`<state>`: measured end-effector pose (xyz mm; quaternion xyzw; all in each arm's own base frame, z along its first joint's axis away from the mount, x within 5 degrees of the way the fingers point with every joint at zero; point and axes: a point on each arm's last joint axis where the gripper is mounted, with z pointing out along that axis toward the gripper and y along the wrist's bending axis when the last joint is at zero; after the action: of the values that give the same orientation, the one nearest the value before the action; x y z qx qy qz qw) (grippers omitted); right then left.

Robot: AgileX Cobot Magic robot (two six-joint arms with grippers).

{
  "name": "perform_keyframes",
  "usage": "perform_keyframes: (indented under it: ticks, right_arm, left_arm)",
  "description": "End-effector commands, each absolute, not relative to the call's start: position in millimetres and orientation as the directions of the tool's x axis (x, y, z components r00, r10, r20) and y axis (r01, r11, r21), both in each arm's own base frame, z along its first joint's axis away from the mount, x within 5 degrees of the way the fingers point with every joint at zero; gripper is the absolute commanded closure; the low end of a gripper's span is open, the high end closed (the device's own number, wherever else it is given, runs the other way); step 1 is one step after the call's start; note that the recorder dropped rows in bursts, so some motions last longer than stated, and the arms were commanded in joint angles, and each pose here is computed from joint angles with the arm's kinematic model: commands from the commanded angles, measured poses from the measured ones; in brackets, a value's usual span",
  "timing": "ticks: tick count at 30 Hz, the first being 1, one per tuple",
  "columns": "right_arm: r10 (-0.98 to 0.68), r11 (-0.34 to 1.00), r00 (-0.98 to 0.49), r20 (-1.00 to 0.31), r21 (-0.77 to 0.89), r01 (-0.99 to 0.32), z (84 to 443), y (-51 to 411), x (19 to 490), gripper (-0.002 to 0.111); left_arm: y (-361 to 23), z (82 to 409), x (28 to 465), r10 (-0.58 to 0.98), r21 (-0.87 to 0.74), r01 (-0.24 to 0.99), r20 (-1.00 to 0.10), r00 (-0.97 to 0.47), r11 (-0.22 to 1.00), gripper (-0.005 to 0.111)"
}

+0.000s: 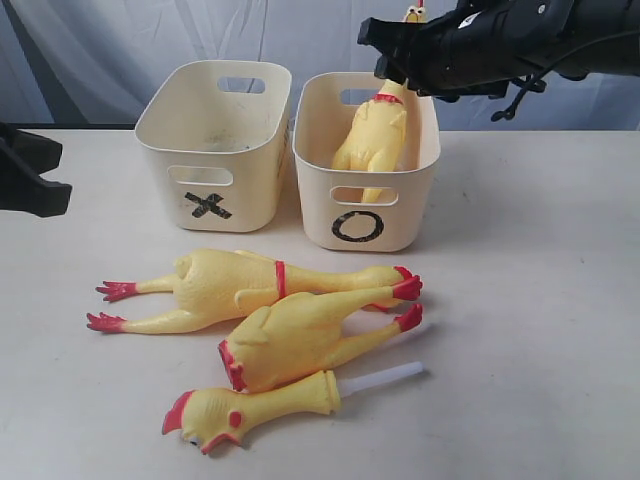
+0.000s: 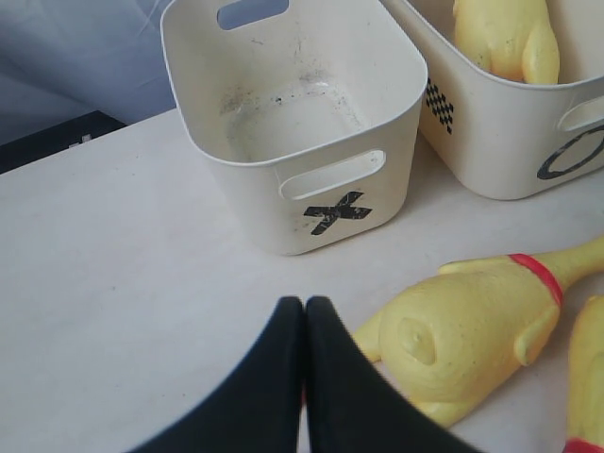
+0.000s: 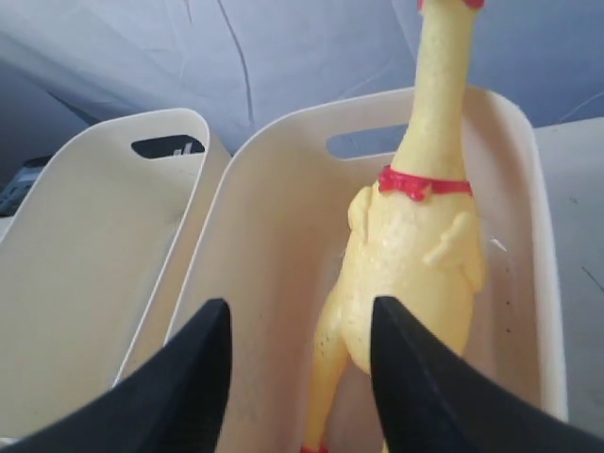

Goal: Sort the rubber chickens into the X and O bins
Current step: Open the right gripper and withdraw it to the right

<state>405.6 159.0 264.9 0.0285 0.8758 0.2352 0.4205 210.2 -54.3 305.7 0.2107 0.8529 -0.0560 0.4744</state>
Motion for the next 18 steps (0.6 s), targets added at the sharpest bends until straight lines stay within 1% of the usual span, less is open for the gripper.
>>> perform_keyframes:
  ticks: [1,6,9,13,18]
  right_arm:
    - [0.178,0.897,-0.667,-0.724,0.398,-0.192,271.0,158.2,398.0,0.063]
    - [0.113,0.894,-0.652,-0.750,0.363,-0.263,296.4,156.3,382.9,0.063]
    - [0.019,0.889,-0.652,-0.758,0.312,-0.336,310.2,154.8,369.9,0.063]
    - [-0.114,0.863,-0.670,-0.733,0.261,-0.432,321.5,153.6,351.2,0.063]
    - [-0.201,0.832,-0.680,-0.705,0.244,-0.499,335.0,150.9,331.6,0.063]
  left_arm:
    - [-53.7,308.3,210.3,0.289,0.093,0.403,-0.841,-0.458,0.911,0.107]
    - [-53.7,308.3,210.3,0.289,0.093,0.403,-0.841,-0.458,0.911,0.107]
    - [-54.1,308.3,210.1,0.279,0.082,0.402,-0.842,-0.462,0.912,0.107]
    - [-54.2,308.4,210.1,0.277,0.080,0.401,-0.842,-0.462,0.912,0.107]
    - [-54.3,307.9,209.7,0.279,0.078,0.404,-0.839,-0.466,0.911,0.107]
